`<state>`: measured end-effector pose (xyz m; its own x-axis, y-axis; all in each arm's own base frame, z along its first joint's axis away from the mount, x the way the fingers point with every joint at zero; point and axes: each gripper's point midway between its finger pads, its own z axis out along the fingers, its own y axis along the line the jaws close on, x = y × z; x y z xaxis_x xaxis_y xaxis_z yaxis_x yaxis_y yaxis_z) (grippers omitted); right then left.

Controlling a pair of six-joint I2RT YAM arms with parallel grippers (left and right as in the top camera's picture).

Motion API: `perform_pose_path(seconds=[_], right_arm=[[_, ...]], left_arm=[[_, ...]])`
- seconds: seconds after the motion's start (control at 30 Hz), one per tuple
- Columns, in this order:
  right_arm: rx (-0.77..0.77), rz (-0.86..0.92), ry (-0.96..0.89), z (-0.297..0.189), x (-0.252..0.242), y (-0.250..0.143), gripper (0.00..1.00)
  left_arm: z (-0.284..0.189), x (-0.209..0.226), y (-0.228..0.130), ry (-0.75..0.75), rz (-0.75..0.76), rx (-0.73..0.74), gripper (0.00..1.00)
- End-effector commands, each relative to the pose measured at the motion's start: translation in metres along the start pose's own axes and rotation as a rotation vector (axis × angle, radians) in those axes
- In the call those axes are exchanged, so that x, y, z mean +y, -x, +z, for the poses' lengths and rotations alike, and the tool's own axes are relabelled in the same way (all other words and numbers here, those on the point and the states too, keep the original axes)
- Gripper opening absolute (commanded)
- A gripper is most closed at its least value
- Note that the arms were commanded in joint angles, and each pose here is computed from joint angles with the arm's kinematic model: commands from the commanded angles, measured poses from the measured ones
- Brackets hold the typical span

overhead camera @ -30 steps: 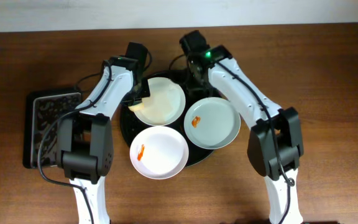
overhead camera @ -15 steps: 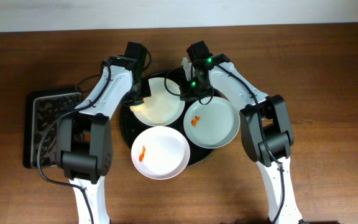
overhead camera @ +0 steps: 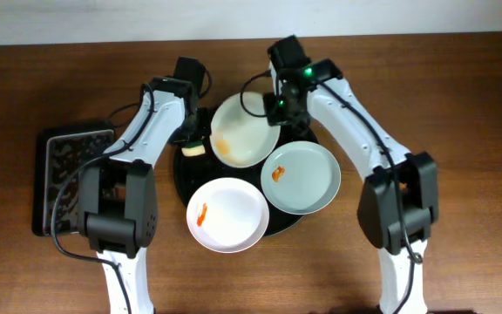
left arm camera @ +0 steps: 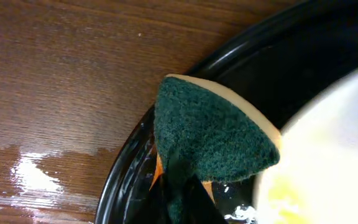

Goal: Clean dirty plates on tray and stack at the side

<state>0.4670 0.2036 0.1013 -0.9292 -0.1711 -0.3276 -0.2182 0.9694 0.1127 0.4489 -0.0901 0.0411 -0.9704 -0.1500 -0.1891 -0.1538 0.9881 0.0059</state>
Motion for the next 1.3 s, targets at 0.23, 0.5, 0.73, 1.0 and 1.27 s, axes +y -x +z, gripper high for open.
perform_pose_path(seconds=[0.23, 0.5, 0.73, 1.0, 1.27], right_arm=[[-0.117, -0.114, -0.459, -0.079, -0.036, 0.002, 0.04], [-0.256, -0.289, -0.731, -0.112, 0.009, 0.004, 0.04], [-0.326, -0.312, -0.780, -0.137, 0.024, 0.004, 0.04], [-0.371, -0.286, -0.791, -0.157, 0.021, 0.007, 0.04], [-0.196, -0.097, -0.482, -0.117, 0.019, -0.020, 0.04]], left_arm=[[-0.005, 0.005, -0.008, 0.015, 0.012, 0.003, 0.00], [-0.079, 0.010, 0.013, -0.058, 0.025, -0.153, 0.36], [-0.086, 0.028, 0.014, -0.047, -0.012, -0.152, 0.39], [-0.086, 0.028, 0.015, -0.048, -0.012, -0.155, 0.40], [-0.086, 0.028, 0.015, -0.049, -0.012, -0.155, 0.39]])
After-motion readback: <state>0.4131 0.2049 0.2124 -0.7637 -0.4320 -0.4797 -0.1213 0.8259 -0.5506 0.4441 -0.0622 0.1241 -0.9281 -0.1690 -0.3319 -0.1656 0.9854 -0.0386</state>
